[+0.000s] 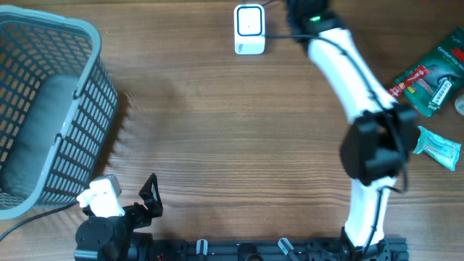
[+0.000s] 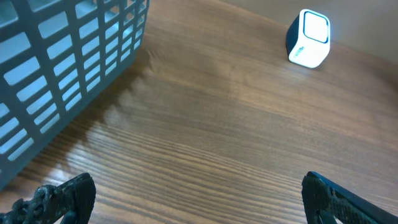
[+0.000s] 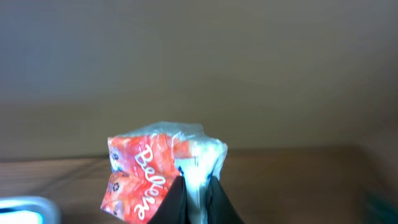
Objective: Scan the item barcode
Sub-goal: 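Carry the tissue pack to the right side and release it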
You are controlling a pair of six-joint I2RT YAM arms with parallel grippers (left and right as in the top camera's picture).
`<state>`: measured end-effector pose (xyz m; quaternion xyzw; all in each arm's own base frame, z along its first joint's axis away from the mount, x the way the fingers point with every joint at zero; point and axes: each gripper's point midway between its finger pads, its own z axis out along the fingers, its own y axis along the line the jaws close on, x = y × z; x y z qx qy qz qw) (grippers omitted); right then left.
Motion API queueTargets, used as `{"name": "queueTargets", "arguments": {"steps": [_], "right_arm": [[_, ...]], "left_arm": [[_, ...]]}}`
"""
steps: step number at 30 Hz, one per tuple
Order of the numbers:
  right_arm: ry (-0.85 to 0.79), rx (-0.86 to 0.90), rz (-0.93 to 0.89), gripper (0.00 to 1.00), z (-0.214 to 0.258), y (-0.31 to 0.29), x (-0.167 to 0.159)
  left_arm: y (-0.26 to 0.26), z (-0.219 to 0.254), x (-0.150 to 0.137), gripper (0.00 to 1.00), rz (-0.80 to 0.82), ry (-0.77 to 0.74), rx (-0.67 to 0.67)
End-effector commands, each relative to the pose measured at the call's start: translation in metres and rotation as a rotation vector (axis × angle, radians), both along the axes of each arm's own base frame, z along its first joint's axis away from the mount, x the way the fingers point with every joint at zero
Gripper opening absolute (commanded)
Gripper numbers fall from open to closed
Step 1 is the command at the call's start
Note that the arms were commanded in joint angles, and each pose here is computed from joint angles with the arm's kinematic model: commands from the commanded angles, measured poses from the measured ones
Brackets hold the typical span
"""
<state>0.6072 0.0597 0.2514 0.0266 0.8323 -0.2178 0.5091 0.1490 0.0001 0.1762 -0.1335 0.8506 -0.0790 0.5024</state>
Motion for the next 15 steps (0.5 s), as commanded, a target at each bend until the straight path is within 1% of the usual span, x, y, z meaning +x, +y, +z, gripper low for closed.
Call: {"name": "queueTargets", "arguments": {"steps": [1, 2, 3, 5, 7, 9, 10, 11, 12, 15], "right_arm": [[0.158, -0.011, -0.480, 0.04, -0.033, -0.149, -0.060], [0.204, 0.051, -0.527, 0.04, -0.052, -0.167, -0.070], [0.273, 0.160, -0.590, 0.04, -0.081, -0.193, -0.085], [0.399, 0.303, -0.620, 0.04, -0.123, -0.226, -0.103], [0.515, 0.433, -0.658, 0.05, -0.159, -0.257, -0.128], [0.562, 0.465, -0.634, 0.05, -0.168, -0.268, -0.136], [0.575, 0.465, -0.609, 0.10, -0.168, -0.270, -0.137], [0.587, 0.450, -0.592, 0.51, -0.164, -0.274, -0.140], [0.594, 0.441, -0.583, 1.00, -0.157, -0.275, -0.143], [0.546, 0.446, -0.557, 1.00, -0.119, -0.272, -0.149]], "left_arm": [[0.002, -0.001, 0.000, 1.00, 0.001, 0.000, 0.019], [0.002, -0.001, 0.000, 1.00, 0.001, 0.000, 0.019], [0.002, -0.001, 0.000, 1.00, 0.001, 0.000, 0.019], [0.002, -0.001, 0.000, 1.00, 0.001, 0.000, 0.019], [0.002, -0.001, 0.000, 1.00, 0.001, 0.000, 0.019], [0.002, -0.001, 0.000, 1.00, 0.001, 0.000, 0.019], [0.002, -0.001, 0.000, 1.00, 0.001, 0.000, 0.019], [0.002, -0.001, 0.000, 1.00, 0.001, 0.000, 0.019], [0.002, -0.001, 0.000, 1.00, 0.001, 0.000, 0.019], [0.002, -0.001, 0.000, 1.00, 0.001, 0.000, 0.019]]}}
